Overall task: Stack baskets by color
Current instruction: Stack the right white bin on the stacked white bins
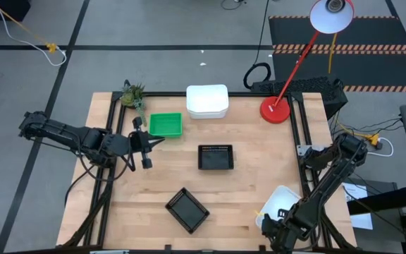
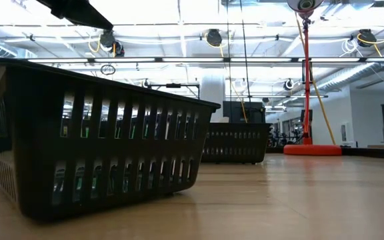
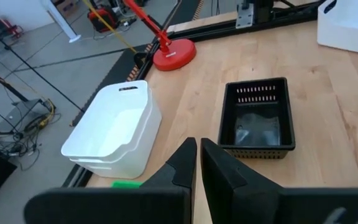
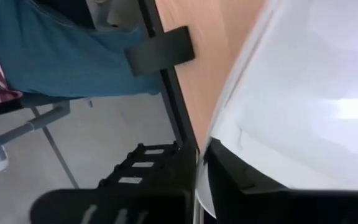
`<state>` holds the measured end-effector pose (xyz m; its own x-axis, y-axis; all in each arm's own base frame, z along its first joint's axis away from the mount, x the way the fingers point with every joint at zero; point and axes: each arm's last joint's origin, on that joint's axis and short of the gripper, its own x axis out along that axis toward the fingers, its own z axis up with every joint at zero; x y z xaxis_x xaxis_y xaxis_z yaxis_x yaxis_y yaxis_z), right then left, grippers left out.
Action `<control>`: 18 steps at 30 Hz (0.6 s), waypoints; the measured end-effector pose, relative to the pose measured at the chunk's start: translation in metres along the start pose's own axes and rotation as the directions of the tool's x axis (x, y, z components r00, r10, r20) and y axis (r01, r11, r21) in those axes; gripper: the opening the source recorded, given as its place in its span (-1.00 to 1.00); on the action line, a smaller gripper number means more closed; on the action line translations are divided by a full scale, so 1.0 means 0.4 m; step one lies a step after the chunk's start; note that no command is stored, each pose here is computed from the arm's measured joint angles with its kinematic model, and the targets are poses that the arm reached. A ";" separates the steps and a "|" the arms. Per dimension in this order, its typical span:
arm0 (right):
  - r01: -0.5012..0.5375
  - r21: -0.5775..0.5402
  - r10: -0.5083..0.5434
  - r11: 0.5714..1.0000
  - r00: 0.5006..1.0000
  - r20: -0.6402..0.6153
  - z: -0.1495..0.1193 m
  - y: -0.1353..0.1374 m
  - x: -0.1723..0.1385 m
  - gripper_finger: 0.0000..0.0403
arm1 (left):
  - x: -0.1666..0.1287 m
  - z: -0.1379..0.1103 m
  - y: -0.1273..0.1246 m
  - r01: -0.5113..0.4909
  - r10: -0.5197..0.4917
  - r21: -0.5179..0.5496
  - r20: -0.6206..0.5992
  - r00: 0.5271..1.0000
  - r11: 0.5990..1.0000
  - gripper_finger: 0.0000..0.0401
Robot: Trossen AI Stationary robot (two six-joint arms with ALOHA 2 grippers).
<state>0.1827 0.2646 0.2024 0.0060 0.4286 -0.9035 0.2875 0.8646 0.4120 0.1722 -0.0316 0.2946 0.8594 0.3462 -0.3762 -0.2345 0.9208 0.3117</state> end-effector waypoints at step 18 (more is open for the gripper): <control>0.349 -0.127 -0.338 0.929 0.936 0.100 -0.030 0.029 -0.198 -1.00 | -0.001 0.022 0.002 -0.008 0.008 -0.003 0.080 0.997 1.000 -0.87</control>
<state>0.1740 0.2438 0.2803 0.0043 0.0830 -0.9965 0.1471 0.9857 0.0827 0.1757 -0.0325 0.3028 0.8911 0.3379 -0.3028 -0.2425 0.9188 0.3116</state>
